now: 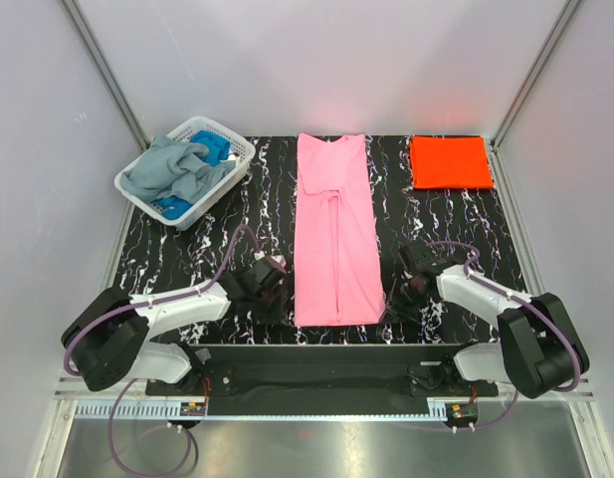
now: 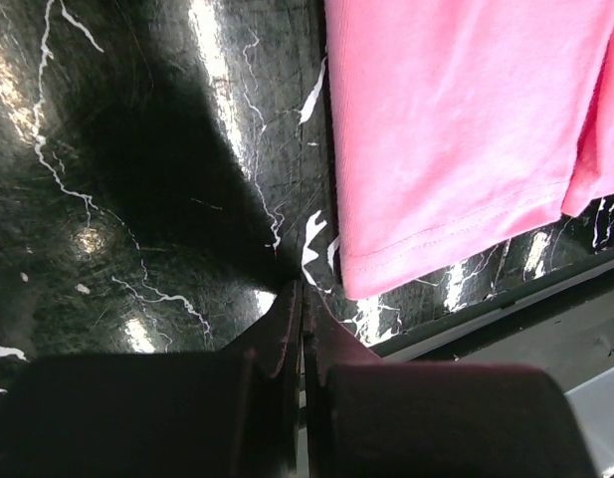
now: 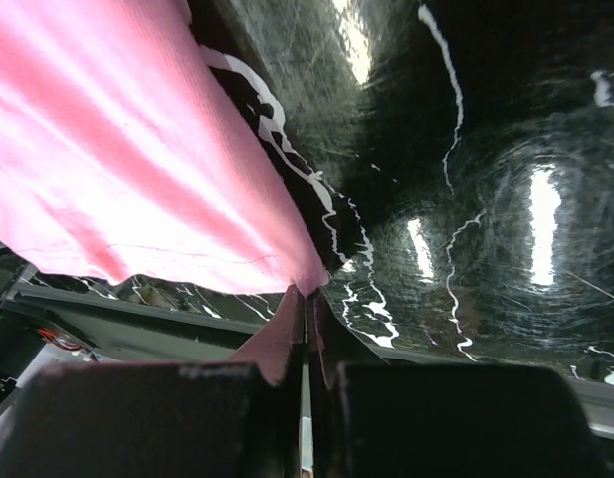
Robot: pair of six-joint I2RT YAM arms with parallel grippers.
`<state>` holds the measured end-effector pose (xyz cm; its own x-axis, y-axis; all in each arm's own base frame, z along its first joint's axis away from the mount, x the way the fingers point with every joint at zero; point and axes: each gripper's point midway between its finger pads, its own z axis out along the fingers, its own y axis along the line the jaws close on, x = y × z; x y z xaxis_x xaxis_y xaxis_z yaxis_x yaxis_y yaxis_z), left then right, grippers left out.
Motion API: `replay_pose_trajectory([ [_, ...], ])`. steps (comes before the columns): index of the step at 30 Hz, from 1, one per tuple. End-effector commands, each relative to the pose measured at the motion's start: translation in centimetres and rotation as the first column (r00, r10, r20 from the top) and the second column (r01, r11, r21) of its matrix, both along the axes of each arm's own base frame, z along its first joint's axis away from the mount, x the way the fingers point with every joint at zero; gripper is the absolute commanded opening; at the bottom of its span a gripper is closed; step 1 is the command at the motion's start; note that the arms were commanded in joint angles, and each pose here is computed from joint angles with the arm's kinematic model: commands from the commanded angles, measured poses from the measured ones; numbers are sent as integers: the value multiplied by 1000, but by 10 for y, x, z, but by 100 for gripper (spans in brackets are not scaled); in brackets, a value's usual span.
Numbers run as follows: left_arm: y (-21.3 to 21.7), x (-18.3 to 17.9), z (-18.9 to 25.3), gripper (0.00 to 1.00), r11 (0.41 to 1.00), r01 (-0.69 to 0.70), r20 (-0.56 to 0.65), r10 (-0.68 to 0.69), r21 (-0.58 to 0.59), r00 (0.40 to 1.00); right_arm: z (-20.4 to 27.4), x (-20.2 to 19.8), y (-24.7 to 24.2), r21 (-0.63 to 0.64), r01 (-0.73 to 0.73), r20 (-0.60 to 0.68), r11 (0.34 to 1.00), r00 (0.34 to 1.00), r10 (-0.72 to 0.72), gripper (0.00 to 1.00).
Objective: Fold and stack the t-shirts
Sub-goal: Fold the tshirt
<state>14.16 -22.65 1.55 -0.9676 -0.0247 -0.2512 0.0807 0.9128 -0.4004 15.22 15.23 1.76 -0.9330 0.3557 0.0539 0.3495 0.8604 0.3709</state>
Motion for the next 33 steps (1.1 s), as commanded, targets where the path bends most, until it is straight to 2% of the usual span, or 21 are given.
replay_pose_trajectory([
  [1, 10, -5, -6, 0, 999, -12, -15, 13, 35, 1000, -2, -5, 6, 12, 4, 6, 1000, 1000, -4, 0],
  [4, 11, -6, -6, 0, 999, -19, -14, 19, 34, 1000, -4, -8, 7, 8, 6, 3, 1000, 1000, -6, 0],
  [5, 10, -5, -3, 4, 999, -22, -7, 22, 25, 1000, -2, -9, 5, 2, 5, 3, 1000, 1000, -5, 0],
  [6, 9, -4, -1, 17, 1000, -22, -1, 22, 16, 1000, 0, -6, 3, -13, 5, 17, 1000, 1000, -4, 0],
  [8, 5, -1, 9, 32, 1000, -21, 27, 22, -21, 999, 5, -8, 0, -31, 0, 20, 1000, 1000, 1, 1],
  [9, 4, -1, 12, 43, 999, -20, 36, 21, -32, 999, 9, -4, 0, -32, 2, 32, 999, 999, -1, 12],
  [13, 1, 1, 19, 50, 997, -27, 56, 31, -72, 998, 19, -1, 0, -32, -1, 44, 1000, 999, 2, 35],
  [20, -9, -1, 5, 53, 988, -47, 5, 48, -145, 999, 13, 8, -6, -77, -16, 46, 997, 999, 20, 39],
  [25, -8, -4, -7, 51, 990, -53, -23, 51, -129, 998, 3, 6, -7, -76, -18, 35, 997, 999, 21, 37],
  [29, -5, -6, -14, 44, 992, -61, -35, 58, -112, 998, -3, 3, -5, -60, -4, 25, 998, 1000, 5, 36],
  [33, -3, -7, -16, 28, 992, -64, -40, 60, -106, 997, -4, 3, -5, -61, 2, 26, 998, 1000, 0, 35],
])
